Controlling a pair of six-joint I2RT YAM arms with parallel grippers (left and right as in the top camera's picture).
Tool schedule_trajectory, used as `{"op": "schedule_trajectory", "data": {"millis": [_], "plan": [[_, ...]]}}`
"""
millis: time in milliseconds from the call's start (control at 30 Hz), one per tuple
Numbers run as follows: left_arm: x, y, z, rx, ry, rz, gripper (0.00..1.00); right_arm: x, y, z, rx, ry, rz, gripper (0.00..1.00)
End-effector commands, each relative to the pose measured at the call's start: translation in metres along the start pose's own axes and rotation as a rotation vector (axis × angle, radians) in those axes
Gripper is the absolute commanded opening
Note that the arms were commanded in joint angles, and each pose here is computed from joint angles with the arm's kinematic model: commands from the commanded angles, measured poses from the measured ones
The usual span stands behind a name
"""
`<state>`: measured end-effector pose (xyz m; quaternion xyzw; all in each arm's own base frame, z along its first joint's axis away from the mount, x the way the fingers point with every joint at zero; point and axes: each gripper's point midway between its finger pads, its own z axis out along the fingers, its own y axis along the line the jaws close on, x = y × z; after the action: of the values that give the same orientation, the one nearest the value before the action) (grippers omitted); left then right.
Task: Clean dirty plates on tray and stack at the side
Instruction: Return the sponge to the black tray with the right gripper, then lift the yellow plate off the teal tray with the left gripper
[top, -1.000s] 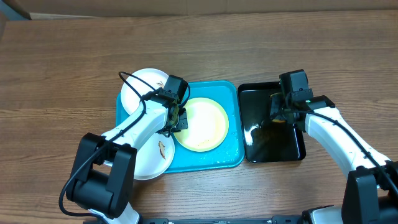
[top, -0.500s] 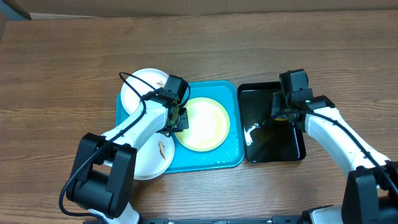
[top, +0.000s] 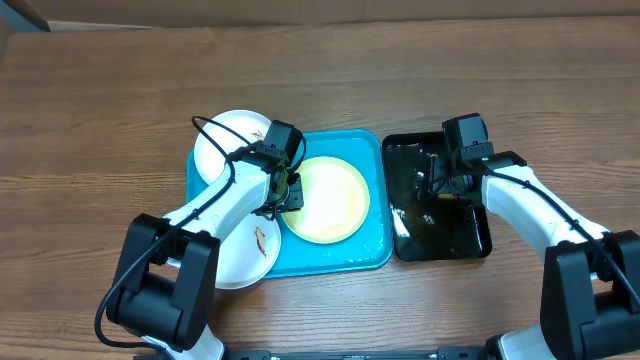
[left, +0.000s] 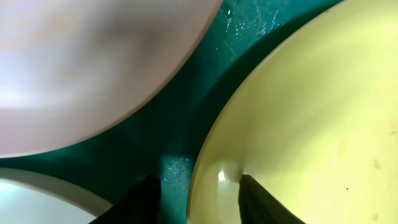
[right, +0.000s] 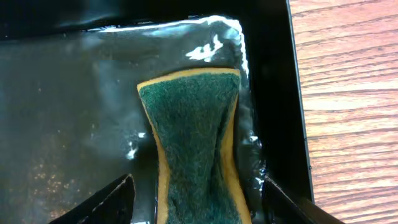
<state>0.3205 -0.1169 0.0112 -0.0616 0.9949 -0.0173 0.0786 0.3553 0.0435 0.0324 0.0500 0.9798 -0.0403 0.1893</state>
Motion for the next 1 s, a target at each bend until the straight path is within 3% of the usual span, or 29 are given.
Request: {"op": "schedule_trajectory", "data": {"millis": [0,367,533,800,867,933,967], "plan": [[0.000,-0.005,-0.001,0.012,-0.001,0.016,0.40,-0.003,-0.002,0.001,0.009,-0.008,0.003,0.67],[-0.001,-0.006,0.000,0.013,-0.002,0.010,0.40,0.001,0.001,0.002,-0.007,0.009,0.001,0.70],[-0.001,-0.009,0.002,0.016,-0.006,0.017,0.40,0.001,0.001,0.002,-0.009,0.011,0.002,0.91],[-0.001,-0.009,0.003,0.016,-0.006,0.017,0.36,0.001,0.001,0.001,-0.009,0.011,0.002,0.93],[-0.001,-0.009,0.003,0.016,-0.005,0.017,0.25,-0.004,0.002,-0.002,-0.013,-0.003,0.007,0.93],[-0.001,-0.010,0.002,0.020,-0.004,0.017,0.04,-0.015,0.003,-0.011,-0.020,-0.031,0.027,0.94],[-0.002,-0.011,0.002,0.024,-0.005,0.017,0.04,-0.022,0.004,-0.017,-0.027,-0.048,0.053,0.94]]}}
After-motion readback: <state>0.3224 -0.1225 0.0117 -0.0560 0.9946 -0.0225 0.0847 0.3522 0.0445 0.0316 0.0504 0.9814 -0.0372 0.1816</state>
